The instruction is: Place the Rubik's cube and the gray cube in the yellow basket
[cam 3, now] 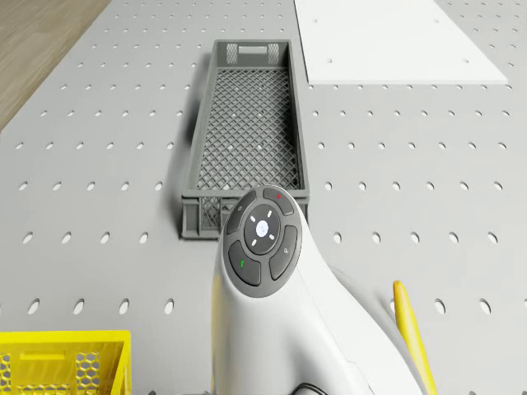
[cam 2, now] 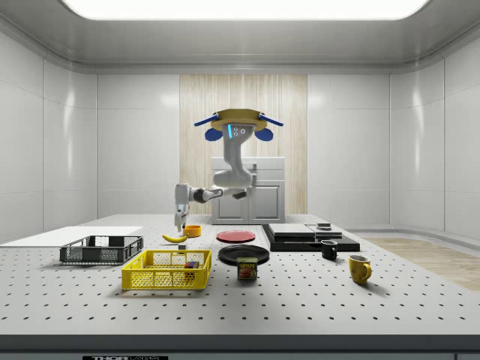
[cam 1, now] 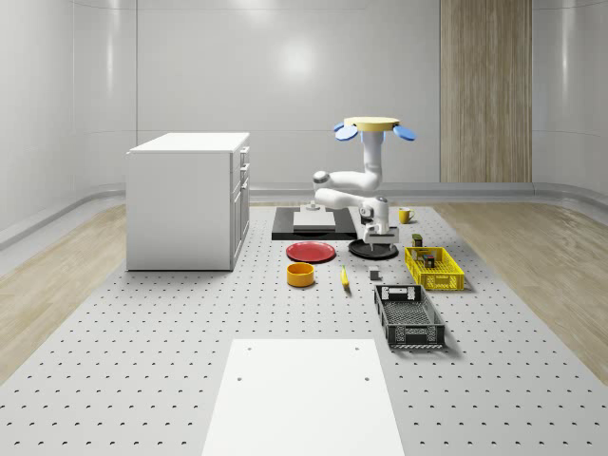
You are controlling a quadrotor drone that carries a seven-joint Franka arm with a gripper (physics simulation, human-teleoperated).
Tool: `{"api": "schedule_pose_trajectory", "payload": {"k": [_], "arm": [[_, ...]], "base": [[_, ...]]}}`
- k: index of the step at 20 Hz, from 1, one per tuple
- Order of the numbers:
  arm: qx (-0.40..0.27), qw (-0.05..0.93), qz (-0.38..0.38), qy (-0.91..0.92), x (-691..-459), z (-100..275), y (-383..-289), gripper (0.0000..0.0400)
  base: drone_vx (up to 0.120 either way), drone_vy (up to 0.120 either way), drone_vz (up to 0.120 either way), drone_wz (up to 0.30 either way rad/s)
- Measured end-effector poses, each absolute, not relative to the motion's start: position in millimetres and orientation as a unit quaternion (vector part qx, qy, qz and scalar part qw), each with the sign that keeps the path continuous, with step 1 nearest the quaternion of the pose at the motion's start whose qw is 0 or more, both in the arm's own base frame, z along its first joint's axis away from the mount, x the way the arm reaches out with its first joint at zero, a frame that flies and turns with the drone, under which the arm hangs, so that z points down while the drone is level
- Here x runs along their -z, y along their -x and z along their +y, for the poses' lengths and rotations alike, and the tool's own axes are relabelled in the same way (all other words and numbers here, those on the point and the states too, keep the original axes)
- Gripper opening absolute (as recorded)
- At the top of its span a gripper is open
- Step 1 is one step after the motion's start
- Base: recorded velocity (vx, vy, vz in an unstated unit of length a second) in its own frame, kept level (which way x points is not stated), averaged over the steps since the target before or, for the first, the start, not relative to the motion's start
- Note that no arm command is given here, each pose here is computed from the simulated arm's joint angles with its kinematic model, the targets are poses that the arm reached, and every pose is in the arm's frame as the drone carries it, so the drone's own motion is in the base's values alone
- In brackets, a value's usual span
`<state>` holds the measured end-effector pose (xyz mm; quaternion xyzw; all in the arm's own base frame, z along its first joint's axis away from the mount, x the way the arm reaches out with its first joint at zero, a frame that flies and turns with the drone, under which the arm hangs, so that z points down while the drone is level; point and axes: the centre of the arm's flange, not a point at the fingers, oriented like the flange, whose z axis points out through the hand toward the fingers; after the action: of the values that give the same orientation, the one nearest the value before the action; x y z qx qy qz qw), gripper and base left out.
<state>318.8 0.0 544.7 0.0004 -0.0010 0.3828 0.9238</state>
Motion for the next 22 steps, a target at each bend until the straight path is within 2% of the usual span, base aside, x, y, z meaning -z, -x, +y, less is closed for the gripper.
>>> {"api": "schedule_pose_trajectory", "payload": {"k": [5, 11, 14, 18, 22], "arm": [[-0.383, 0.924, -0.001, 0.0, -545, 0, -318.8, 0.04], [-0.383, 0.924, -0.001, 0.0, -545, 0, -318.8, 0.04], [-0.383, 0.924, -0.001, 0.0, -545, 0, -318.8, 0.04], [-0.383, 0.924, -0.001, 0.0, -548, 0, -318.8, 0.04], [-0.383, 0.924, -0.001, 0.0, -561, 0, -318.8, 0.04]], "base": [[0.0, -0.112, -0.12, 0.0], [0.0, 0.0, -0.12, 0.0], [0.0, -0.053, -0.12, 0.0], [0.0, 0.0, 0.0, 0.0], [0.0, 0.0, 0.0, 0.0]]}}
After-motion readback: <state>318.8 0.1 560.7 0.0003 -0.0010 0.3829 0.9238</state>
